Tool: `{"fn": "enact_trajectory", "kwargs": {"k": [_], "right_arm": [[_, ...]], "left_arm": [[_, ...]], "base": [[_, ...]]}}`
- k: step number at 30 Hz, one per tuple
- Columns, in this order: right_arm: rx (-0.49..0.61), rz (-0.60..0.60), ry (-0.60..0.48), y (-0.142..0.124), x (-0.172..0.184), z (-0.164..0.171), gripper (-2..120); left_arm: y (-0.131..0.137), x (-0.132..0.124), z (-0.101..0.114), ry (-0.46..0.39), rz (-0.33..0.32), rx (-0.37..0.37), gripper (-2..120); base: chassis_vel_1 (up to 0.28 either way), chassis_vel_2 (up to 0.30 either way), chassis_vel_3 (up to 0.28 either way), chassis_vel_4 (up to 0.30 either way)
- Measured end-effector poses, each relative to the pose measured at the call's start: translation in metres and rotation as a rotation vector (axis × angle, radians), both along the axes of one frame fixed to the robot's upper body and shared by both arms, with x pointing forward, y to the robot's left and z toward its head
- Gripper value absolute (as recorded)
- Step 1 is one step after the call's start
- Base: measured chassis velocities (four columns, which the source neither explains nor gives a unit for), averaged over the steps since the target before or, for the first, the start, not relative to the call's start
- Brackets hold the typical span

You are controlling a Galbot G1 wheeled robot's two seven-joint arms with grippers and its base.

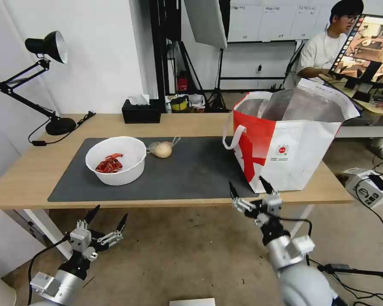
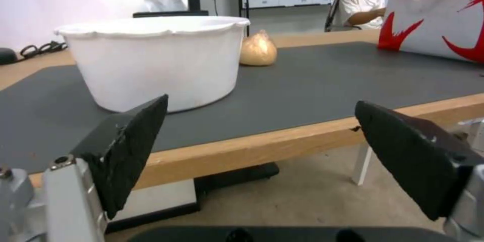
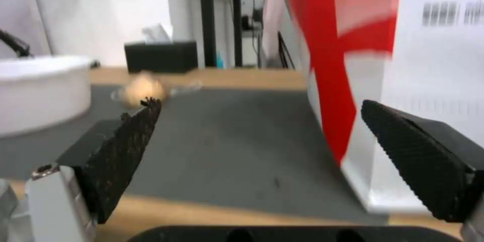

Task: Pick up the trash from the table and place it into the takeout bag.

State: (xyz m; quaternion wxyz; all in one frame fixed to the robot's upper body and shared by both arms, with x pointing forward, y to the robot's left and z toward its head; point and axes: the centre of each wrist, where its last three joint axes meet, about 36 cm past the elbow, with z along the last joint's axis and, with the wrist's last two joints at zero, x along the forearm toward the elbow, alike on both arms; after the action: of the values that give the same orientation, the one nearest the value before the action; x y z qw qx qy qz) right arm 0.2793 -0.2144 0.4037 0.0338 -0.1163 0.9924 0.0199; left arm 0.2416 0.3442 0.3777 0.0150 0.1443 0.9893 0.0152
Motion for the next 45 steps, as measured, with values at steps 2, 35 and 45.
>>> {"fn": "enact_trajectory", "kwargs": {"k": [2, 35, 45], "right_arm": [[-0.001, -0.001, 0.012, 0.001, -0.003, -0.005, 100], [-0.032, 0.063, 0.063, 0.02, 0.012, -0.013, 100], [-0.016, 0.179, 0.093, 0.052, 0.1, 0.009, 100]], "left_arm": [[0.0, -0.001, 0.0, 0.001, 0.001, 0.001, 100], [-0.002, 0.0, -0.009, 0.019, -0.008, 0.0, 100], [0.001, -0.001, -0.008, 0.019, -0.004, 0.006, 100]], "base": [[0.0, 0.0, 0.0, 0.0], [0.0, 0.0, 0.0, 0.0], [0.0, 0.0, 0.0, 0.0]]}}
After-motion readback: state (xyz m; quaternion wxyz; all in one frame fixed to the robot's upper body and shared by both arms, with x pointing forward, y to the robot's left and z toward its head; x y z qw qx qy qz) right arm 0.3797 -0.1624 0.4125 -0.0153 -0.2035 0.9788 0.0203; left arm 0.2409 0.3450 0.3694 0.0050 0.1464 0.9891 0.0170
